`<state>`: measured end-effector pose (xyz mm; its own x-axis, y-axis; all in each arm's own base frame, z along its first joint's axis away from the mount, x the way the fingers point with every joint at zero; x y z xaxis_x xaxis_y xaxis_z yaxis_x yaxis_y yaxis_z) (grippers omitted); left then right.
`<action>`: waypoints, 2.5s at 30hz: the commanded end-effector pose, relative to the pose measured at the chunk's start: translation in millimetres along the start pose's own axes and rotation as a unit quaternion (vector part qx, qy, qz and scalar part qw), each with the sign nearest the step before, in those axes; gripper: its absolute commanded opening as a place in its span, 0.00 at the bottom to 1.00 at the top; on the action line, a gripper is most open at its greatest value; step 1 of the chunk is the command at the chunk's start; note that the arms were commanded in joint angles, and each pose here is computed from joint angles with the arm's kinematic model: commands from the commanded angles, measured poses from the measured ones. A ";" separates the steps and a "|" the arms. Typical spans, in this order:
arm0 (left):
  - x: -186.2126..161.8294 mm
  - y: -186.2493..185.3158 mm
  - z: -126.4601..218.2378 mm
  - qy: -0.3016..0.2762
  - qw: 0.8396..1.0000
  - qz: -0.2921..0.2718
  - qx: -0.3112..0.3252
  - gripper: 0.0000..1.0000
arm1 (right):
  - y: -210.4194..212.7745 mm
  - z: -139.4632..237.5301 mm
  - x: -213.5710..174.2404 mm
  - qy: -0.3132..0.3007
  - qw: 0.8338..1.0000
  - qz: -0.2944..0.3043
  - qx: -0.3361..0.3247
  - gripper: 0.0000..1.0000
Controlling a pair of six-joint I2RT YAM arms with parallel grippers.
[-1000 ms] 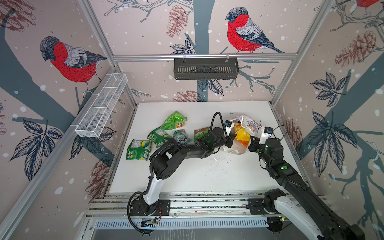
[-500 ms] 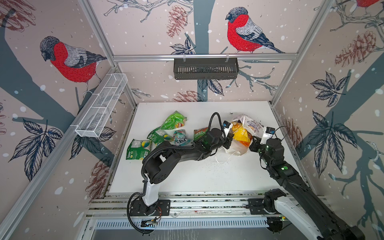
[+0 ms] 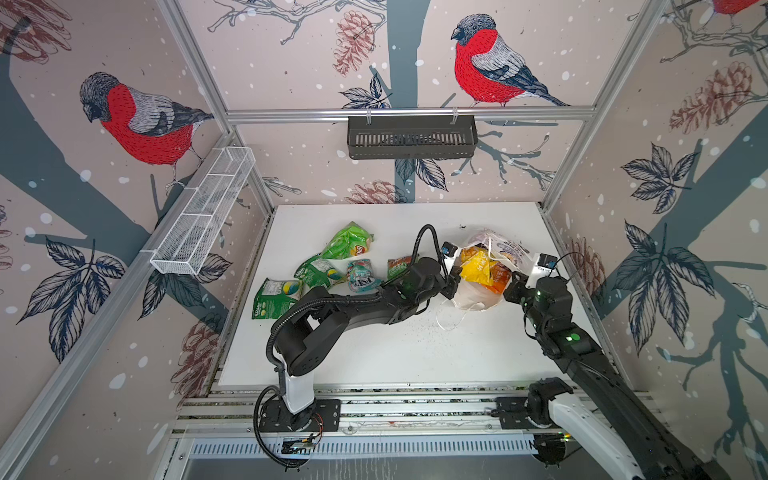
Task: Take the snacks out of the paper bag
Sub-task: 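Close the left gripper on the yellow chip packet and lift it, then lift the yellow chip packet out of the bag with the left gripper, then carry the yellow packet over the other packets and open the left gripper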
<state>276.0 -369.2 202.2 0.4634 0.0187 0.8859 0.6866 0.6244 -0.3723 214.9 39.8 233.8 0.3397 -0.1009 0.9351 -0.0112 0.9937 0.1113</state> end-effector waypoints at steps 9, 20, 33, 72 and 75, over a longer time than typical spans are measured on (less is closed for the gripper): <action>3.4 -4.4 9.1 -0.019 1.000 0.004 -0.010 0.00 | -10.1 -0.5 -10.7 0.001 1.000 -0.009 -0.028 0.04; -0.1 -10.0 26.9 -0.032 0.999 0.009 -0.020 0.00 | -23.0 -1.0 -17.9 0.011 0.997 -0.021 -0.074 0.04; 13.1 -7.9 64.0 -0.091 0.996 0.007 -0.001 0.00 | -29.0 -6.2 -15.9 0.018 0.994 -0.041 -0.097 0.00; 40.9 42.1 154.2 -0.186 0.971 0.070 0.136 0.00 | -17.9 -8.3 0.1 0.003 0.995 -0.088 -0.037 0.00; 41.7 54.6 164.3 -0.182 0.964 0.061 0.181 0.00 | -16.4 -8.1 2.4 -0.002 0.995 -0.093 -0.027 0.00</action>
<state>238.2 -217.5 267.6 0.2692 0.3621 0.8924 0.4370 0.7798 -0.4482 221.4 21.5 224.0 0.3653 -0.2630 0.8930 0.1302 0.9643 0.2307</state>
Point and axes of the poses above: each gripper's point midway between its finger pads, its own z axis back along the fingers, its own y axis along the line the jaws close on, x = y × z, the point moved 9 cm from there along z, back along the fingers, and after that the axes turned 11 degrees about z, right-handed, at the moved point
